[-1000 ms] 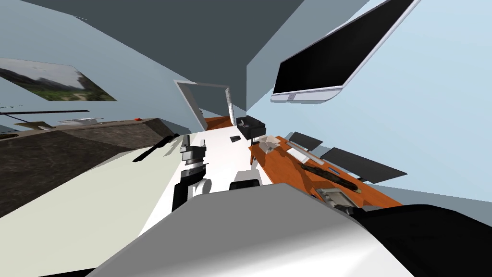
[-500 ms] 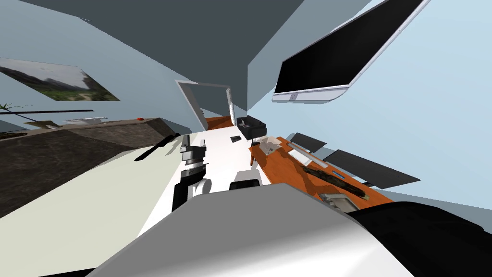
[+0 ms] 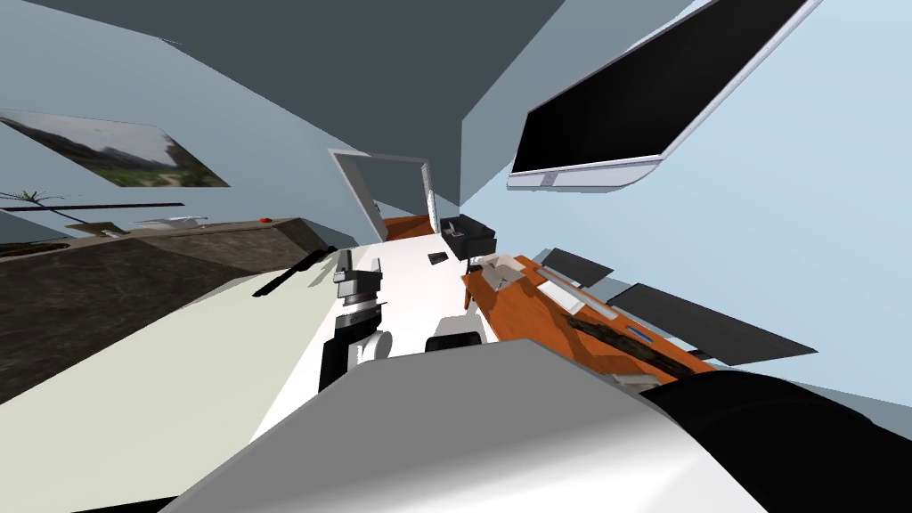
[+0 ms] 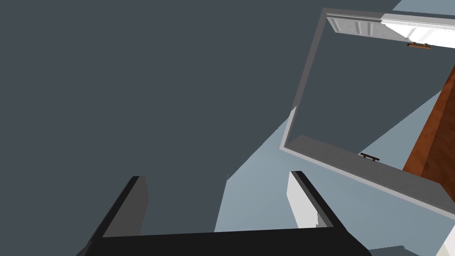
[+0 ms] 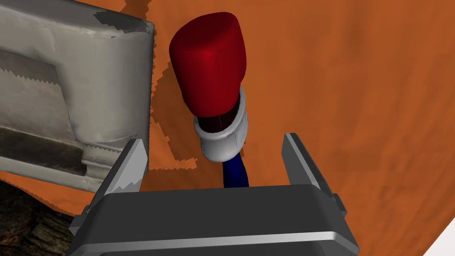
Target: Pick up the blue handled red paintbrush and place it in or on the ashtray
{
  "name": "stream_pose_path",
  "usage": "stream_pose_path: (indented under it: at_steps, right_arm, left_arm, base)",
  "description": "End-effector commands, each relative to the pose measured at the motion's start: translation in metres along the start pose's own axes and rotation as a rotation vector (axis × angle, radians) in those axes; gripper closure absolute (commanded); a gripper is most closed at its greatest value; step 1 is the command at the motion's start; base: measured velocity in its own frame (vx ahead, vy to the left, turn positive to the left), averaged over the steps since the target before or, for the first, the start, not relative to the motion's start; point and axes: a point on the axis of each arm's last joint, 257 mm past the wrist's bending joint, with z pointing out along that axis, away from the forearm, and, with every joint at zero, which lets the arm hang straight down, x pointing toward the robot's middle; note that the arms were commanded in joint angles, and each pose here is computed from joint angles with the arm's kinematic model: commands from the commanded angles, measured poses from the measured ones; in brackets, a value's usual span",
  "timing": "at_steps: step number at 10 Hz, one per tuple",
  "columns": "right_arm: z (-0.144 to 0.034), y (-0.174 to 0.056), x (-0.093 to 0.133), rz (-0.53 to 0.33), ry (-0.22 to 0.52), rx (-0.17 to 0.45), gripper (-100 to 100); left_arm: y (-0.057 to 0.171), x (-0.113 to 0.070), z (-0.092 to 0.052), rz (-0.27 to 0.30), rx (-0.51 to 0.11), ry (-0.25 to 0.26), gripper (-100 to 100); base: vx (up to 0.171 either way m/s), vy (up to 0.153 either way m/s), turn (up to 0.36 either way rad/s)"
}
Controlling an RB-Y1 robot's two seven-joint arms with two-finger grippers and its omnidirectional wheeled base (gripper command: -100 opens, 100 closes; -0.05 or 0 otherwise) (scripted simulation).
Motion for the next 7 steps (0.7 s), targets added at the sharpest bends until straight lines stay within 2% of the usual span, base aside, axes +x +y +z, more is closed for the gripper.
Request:
stream_pose_path:
  at_steps: [1, 2, 6, 7]
  right_arm:
    - [0.0, 0.0, 0.0, 0.0, 0.0, 0.0, -100]
    - [-0.0001, 0.0001, 0.0007, -0.002, 0.0, 0.002, 100]
    - [-0.0001, 0.0001, 0.0004, -0.003, 0.0, 0.001, 100]
    - [-0.0001, 0.0, 0.0004, -0.002, 0.0, 0.001, 0]
  left_arm:
    - [0.0, 0.0, 0.0, 0.0, 0.0, 0.0, 0]
    - [0.0, 0.0, 0.0, 0.0, 0.0, 0.0, 0]
    - [0.0, 0.0, 0.0, 0.0, 0.0, 0.0, 0]
    - [0.0, 0.0, 0.0, 0.0, 0.0, 0.0, 0]
  base:
    - [0.041, -0.021, 0.008]
    - [0.006, -0.004, 0.001]
    - [0.0, 0.0, 0.0]
    - [0.0, 0.0, 0.0]
